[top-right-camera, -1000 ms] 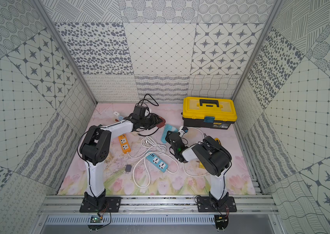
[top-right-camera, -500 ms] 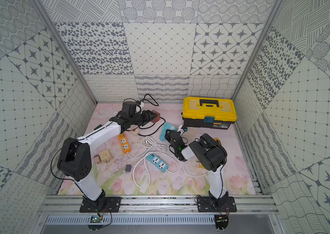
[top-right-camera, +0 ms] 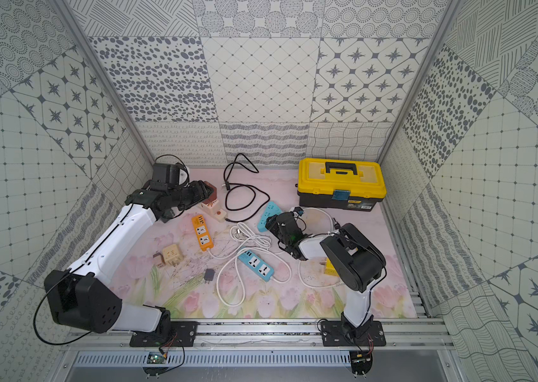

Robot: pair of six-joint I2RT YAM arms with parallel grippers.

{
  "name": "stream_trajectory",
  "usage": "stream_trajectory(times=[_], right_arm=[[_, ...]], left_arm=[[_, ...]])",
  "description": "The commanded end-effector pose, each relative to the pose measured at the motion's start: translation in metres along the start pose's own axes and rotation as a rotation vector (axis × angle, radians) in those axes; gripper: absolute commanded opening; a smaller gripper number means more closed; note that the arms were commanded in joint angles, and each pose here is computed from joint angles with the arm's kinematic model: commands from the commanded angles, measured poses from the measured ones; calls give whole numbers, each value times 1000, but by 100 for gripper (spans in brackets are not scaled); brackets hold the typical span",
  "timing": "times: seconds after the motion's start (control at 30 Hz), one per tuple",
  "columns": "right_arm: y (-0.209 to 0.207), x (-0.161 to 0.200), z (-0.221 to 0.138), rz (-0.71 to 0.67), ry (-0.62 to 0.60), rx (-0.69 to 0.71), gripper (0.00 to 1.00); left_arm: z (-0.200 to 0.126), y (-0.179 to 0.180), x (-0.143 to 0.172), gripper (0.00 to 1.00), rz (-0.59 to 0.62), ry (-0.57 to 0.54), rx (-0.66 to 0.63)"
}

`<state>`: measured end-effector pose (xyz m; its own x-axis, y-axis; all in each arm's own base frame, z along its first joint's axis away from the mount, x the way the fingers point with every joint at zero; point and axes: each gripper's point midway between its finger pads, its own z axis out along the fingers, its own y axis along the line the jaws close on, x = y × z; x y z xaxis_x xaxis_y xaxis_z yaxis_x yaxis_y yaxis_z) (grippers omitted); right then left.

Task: Pull the plug off the socket
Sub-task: Place the socket at the center of the board, then place the plug at the center of the board.

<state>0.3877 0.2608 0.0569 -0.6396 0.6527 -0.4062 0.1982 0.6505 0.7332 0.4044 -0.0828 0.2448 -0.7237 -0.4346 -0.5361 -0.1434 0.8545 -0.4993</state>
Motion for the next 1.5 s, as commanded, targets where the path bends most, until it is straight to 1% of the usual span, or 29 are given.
stream_trajectory(times=[0.0,0.07,0.1,0.2,0.27,0.33,0.37,0.4,0.43,0.5,0.57,0.63,0.67,0.7,0.77,0.8,0.87,0.93,0.97,1.07,1.1,1.17,1.27,1.3,1.33,1.47], right_arm=[[-3,5,-18,-118,48,29,76],[0,9,-27,-163,75,2,79],[-2,12,-32,-177,85,-4,84],[-3,15,-45,-200,89,-17,89],[0,16,-53,-221,95,-27,92],[6,16,-60,-246,97,-39,96],[10,15,-64,-256,89,-46,99],[13,14,-68,-259,75,-54,99],[18,14,-72,-263,60,-76,99],[25,14,-79,-278,42,-101,99],[33,15,-85,-303,30,-120,99],[38,14,-89,-317,19,-134,99],[39,13,-92,-323,14,-138,99],[39,13,-93,-329,11,-141,99],[39,12,-97,-340,2,-144,99],[39,12,-98,-344,-1,-145,99],[38,11,-100,-352,-7,-142,99],[38,11,-102,-358,-11,-140,99],[37,11,-102,-360,-13,-137,99],[35,10,-103,-365,-21,-128,99],[34,9,-102,-366,-24,-123,99],[34,7,-103,-370,-32,-118,99],[34,7,-102,-376,-36,-112,99],[34,6,-102,-376,-37,-109,99],[34,7,-101,-379,-34,-108,99],[35,8,-101,-397,-23,-100,99]], left_arm=[[-27,67,31,0,-12,197,-212],[-33,80,35,0,-32,251,-213],[-37,91,35,0,-50,272,-234],[-47,120,37,0,-81,318,-322],[-49,137,36,0,-101,326,-363],[-49,152,36,0,-167,317,-374],[-48,163,35,0,-218,300,-388],[-47,170,36,0,-269,292,-387],[-45,178,38,0,-351,285,-368],[-40,191,44,0,-558,261,-292],[-31,201,47,0,-779,223,-164],[-19,203,46,0,-948,208,-14],[-12,202,44,0,-1011,213,56],[-7,200,42,0,-1044,218,103],[5,202,36,0,-1079,211,160],[8,204,32,0,-1072,196,171],[13,214,20,0,-1055,140,176],[18,220,14,0,-1063,100,196],[22,223,14,0,-1083,95,208],[33,229,20,5,-1139,128,225],[35,232,23,8,-1148,136,212],[36,240,31,16,-1165,146,172],[32,250,37,26,-1170,141,132],[30,253,37,31,-1171,134,119],[27,256,38,36,-1165,128,106],[14,262,35,48,-1130,96,45]])
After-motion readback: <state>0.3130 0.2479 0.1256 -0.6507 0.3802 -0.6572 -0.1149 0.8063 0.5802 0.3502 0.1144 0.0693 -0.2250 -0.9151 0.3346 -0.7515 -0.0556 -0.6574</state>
